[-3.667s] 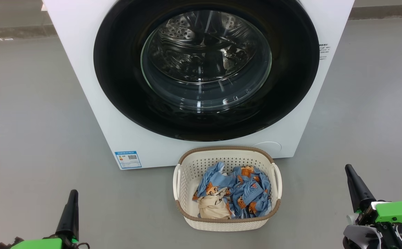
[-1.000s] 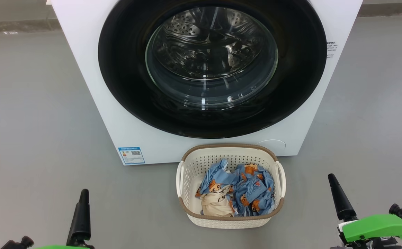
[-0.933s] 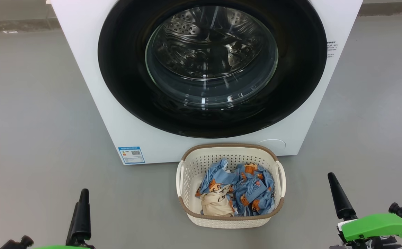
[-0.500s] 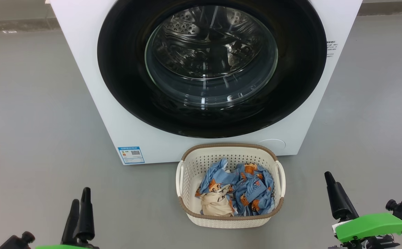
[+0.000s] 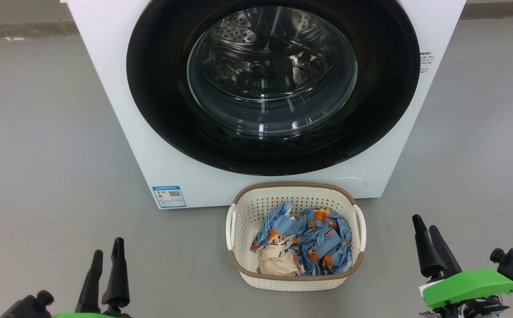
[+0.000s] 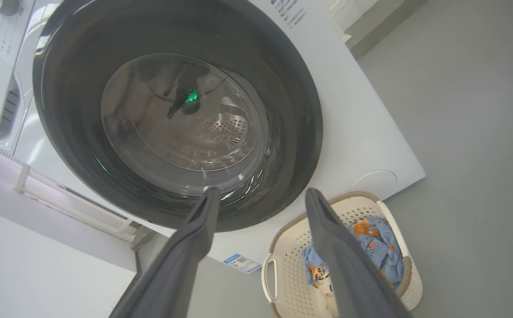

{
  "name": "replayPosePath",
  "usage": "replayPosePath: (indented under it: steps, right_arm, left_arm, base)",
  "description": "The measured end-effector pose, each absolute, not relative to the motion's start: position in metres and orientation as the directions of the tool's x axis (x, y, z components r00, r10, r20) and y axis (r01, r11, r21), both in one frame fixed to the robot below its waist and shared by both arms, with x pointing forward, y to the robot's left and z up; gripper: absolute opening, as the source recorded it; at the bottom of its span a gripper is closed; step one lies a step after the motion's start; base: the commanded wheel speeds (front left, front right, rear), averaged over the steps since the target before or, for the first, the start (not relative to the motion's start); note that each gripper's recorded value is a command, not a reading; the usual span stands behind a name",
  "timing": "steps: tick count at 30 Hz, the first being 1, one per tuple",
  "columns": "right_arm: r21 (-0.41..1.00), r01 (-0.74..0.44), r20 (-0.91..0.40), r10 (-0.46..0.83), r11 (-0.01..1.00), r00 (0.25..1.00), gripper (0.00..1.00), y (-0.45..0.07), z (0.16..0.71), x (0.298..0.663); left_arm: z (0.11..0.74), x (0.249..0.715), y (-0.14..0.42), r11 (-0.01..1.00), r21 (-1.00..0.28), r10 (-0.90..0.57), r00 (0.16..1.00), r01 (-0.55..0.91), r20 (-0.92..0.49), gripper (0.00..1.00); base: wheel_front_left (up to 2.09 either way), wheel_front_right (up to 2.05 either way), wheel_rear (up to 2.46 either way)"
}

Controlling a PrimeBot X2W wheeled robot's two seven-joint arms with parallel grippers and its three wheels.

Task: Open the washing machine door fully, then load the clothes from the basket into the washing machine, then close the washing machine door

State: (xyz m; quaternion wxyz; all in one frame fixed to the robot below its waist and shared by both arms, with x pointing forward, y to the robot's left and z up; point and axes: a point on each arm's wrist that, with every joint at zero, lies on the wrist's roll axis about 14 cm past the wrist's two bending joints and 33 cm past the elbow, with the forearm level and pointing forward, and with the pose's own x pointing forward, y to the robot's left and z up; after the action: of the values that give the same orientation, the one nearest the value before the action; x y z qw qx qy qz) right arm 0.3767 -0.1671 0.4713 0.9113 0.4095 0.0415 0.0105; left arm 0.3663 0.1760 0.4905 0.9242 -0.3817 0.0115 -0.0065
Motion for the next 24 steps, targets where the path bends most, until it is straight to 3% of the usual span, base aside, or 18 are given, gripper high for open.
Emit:
replayPosePath:
  steps: [24]
  right_arm:
    - [0.562, -0.071, -0.014, 0.095, 0.824, 0.995, 1.0, -0.159, 0.482, 0.376]
  left_arm:
    - [0.502, 0.363, 0.172, 0.869, -0.49, -0.059, 0.997, 0.073, 0.044, 1.0]
  base:
    - [0.0, 0.0, 0.0]
